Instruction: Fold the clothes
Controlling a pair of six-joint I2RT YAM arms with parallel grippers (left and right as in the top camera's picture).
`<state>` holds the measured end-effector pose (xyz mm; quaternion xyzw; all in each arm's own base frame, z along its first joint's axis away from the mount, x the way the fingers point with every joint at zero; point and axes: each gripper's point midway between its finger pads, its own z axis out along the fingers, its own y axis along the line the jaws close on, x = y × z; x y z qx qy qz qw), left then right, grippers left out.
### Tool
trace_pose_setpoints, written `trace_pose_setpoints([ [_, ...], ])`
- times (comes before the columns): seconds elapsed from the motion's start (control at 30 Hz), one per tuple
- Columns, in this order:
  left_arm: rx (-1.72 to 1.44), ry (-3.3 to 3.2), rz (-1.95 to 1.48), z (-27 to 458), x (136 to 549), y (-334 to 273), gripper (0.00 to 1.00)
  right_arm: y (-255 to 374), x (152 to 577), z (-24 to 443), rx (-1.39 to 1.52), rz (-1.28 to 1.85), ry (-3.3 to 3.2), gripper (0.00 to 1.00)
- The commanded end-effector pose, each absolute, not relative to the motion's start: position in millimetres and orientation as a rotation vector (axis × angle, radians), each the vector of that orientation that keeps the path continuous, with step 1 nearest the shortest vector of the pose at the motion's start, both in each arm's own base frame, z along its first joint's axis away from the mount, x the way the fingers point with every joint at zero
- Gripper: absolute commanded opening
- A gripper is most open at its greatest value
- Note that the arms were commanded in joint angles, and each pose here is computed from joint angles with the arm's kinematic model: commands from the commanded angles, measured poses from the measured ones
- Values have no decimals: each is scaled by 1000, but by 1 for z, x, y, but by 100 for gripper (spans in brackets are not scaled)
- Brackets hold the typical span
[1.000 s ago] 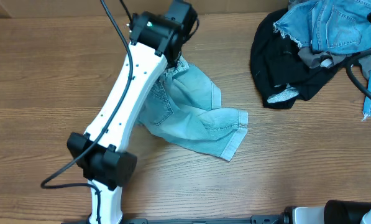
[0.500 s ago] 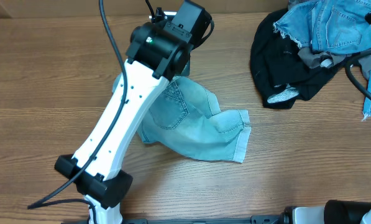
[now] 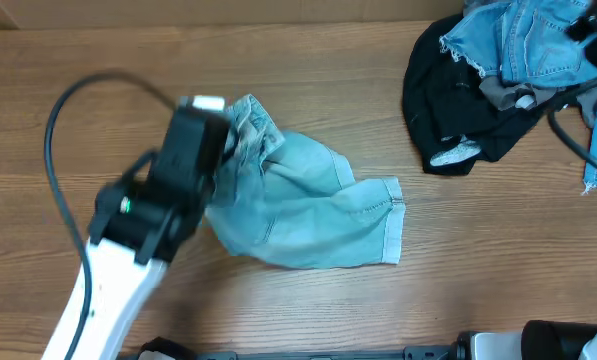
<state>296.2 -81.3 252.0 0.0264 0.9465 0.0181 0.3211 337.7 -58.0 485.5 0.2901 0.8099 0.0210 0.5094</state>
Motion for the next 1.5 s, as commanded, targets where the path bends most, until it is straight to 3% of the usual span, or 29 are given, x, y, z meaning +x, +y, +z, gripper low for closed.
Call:
trace_pose_setpoints([
  [0.0,-124,2601,-38,189,263,-78,4,-14,363,463,388,228,2125,22],
  [0.03,-225,2638,-40,169,251,-73,4,3,374,444,279,300,2207,4],
  [0.2,-355,2728,-94,135,227,-75,4,41,406,373,13,485,2446,4],
  [0.43,-676,2747,-45,129,200,-58,4,114,430,261,-307,640,2748,4],
  [0.7,-758,2699,-21,137,191,-47,4,222,379,160,-845,821,2925,4],
  [0.87,-758,2691,-12,137,192,-46,4,259,344,100,-1008,840,2975,4],
  [1.0,-757,2675,-29,139,196,-48,4,277,331,68,-1127,772,2943,4],
  [1.27,-756,2668,-37,139,198,-49,4,294,378,37,-1129,429,2749,4],
  [1.47,-754,2652,-55,141,202,-51,4,297,388,19,-1119,406,2724,4],
])
